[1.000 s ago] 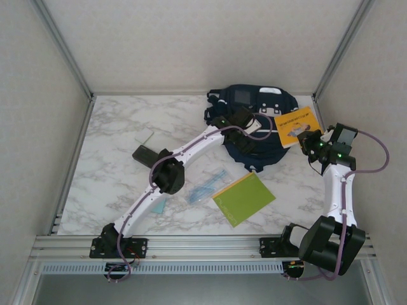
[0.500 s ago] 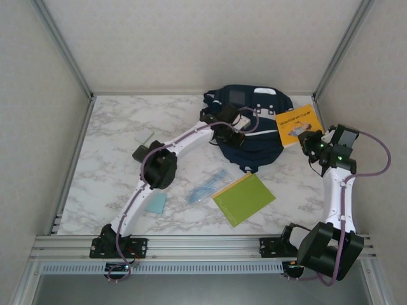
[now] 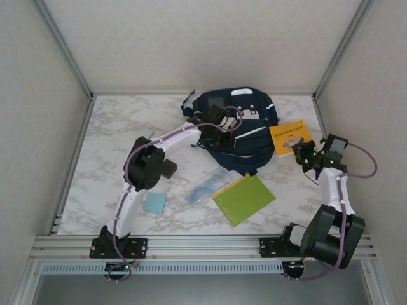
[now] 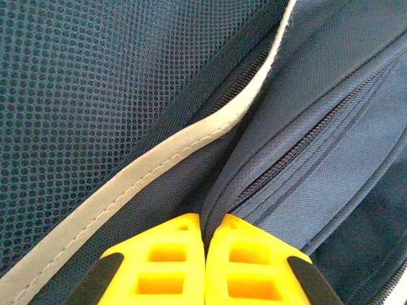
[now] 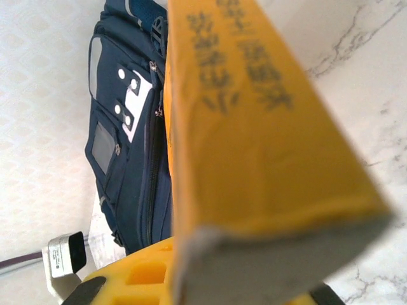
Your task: Pack books, pencil case, and school supplies into a backpack
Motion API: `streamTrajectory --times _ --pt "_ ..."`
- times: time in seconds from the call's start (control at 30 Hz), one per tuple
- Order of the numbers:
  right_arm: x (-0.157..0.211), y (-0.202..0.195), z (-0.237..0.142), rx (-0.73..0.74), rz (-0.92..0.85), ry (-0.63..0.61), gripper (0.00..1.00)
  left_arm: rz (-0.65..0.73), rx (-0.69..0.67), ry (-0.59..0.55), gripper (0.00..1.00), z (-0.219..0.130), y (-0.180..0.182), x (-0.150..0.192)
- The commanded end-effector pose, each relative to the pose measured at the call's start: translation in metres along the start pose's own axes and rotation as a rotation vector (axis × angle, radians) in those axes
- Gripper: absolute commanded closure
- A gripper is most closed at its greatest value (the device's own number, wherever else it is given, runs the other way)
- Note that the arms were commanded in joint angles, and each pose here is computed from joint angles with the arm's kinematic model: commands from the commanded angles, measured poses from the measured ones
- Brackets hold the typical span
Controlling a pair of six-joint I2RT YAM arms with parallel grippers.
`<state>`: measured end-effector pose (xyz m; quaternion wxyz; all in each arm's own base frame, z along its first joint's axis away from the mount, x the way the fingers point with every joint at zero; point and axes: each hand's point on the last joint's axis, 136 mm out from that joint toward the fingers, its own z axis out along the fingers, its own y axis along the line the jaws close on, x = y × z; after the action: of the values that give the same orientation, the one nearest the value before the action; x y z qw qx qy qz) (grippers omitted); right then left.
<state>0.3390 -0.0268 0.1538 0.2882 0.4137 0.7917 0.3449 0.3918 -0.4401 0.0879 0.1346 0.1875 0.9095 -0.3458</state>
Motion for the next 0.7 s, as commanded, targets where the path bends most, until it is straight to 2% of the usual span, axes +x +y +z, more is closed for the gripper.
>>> streamTrajectory --times 0.0,0.17,0.3,0.47,0.67 --pt "-0.018 0.049 -0.022 -0.114 -0.130 -0.064 1.00 -0.113 0.075 -0.087 1.00 -0.043 -0.018 -0.040" --pt "-0.029 0.088 -0.071 -0.091 -0.257 -0.172 1.00 -0.155 0.151 -0.148 1.00 -0.069 -0.020 -0.082" --pt "-0.025 0.096 -0.089 -0.092 -0.281 -0.194 1.00 -0.138 0.190 -0.213 1.00 -0.097 -0.030 -0.112" --pt "-0.008 0.105 -0.081 -0.192 -0.232 -0.099 1.00 -0.132 0.234 -0.284 1.00 -0.121 -0.040 -0.140" --pt "0.033 0.126 -0.048 -0.280 -0.225 0.042 1.00 -0.149 0.261 -0.325 1.00 -0.126 -0.043 -0.156"
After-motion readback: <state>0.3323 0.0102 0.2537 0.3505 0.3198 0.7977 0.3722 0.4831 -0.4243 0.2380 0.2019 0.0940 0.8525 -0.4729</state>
